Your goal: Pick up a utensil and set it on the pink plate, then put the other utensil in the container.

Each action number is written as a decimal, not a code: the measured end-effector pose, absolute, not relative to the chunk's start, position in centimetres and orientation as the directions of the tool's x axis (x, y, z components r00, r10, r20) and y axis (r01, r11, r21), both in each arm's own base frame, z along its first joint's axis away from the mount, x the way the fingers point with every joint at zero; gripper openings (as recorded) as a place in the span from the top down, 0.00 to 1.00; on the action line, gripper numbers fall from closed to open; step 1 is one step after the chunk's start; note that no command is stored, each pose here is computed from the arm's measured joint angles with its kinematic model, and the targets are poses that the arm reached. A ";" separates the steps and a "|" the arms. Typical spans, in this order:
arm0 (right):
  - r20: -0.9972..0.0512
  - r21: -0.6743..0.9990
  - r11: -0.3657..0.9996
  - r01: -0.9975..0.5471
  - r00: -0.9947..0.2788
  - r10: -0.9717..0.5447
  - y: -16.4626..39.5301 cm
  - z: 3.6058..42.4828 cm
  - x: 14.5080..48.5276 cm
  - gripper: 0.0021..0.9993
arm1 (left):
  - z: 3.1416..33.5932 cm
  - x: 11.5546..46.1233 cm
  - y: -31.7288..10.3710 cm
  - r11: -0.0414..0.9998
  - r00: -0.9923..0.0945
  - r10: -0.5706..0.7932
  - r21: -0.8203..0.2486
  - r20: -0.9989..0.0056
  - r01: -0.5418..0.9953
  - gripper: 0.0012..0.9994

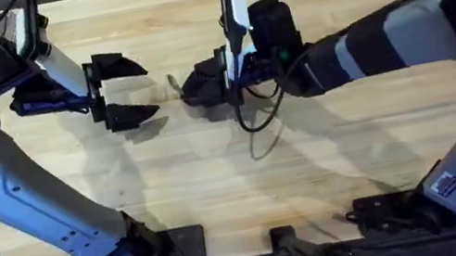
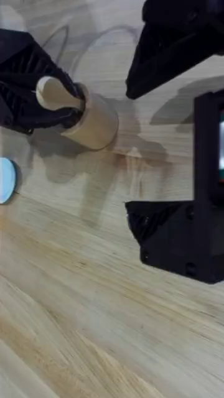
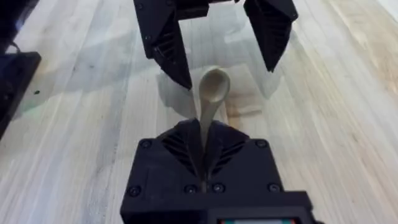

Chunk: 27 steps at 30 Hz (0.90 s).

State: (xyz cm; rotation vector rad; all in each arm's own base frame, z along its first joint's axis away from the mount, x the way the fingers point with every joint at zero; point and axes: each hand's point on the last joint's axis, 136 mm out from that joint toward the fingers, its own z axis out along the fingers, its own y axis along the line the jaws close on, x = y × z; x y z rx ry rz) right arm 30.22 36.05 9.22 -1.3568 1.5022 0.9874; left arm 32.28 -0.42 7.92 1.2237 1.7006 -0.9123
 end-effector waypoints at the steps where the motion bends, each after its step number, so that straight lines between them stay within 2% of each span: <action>1: -0.948 0.009 0.096 -0.995 -0.039 -0.315 36.0 9.2 30.2 0.97 | 7.9 32.3 -0.4 0.262 -0.180 0.358 -0.087 -0.916 0.961 0.01; 14: -0.947 0.006 0.105 -0.994 -0.039 -0.318 36.0 9.1 30.4 0.96 | 7.9 32.3 -0.4 0.261 -0.180 0.358 -0.087 -0.916 0.961 0.01; 18: -0.946 0.002 0.115 -0.993 -0.040 -0.322 36.0 9.1 30.6 0.87 | 7.9 32.3 -0.4 0.261 -0.180 0.358 -0.087 -0.916 0.961 0.01; 19: -0.946 0.003 0.117 -0.993 -0.041 -0.323 36.0 9.1 30.6 0.78 | 7.9 32.3 -0.4 0.262 -0.180 0.358 -0.087 -0.916 0.961 0.01; 24: -0.945 0.001 0.119 -0.993 -0.039 -0.324 36.0 9.1 30.6 0.07 | 7.9 32.3 -0.4 0.261 -0.180 0.358 -0.087 -0.916 0.961 0.01; 25: -0.945 -0.003 0.118 -0.993 -0.036 -0.324 36.0 9.1 30.7 0.02 | 7.9 32.3 -0.4 0.262 -0.180 0.358 -0.087 -0.916 0.961 0.01; 27: -0.945 -0.004 0.118 -0.993 -0.035 -0.324 35.9 9.1 30.7 0.01 | 7.9 32.3 -0.4 0.262 -0.180 0.358 -0.087 -0.916 0.961 0.01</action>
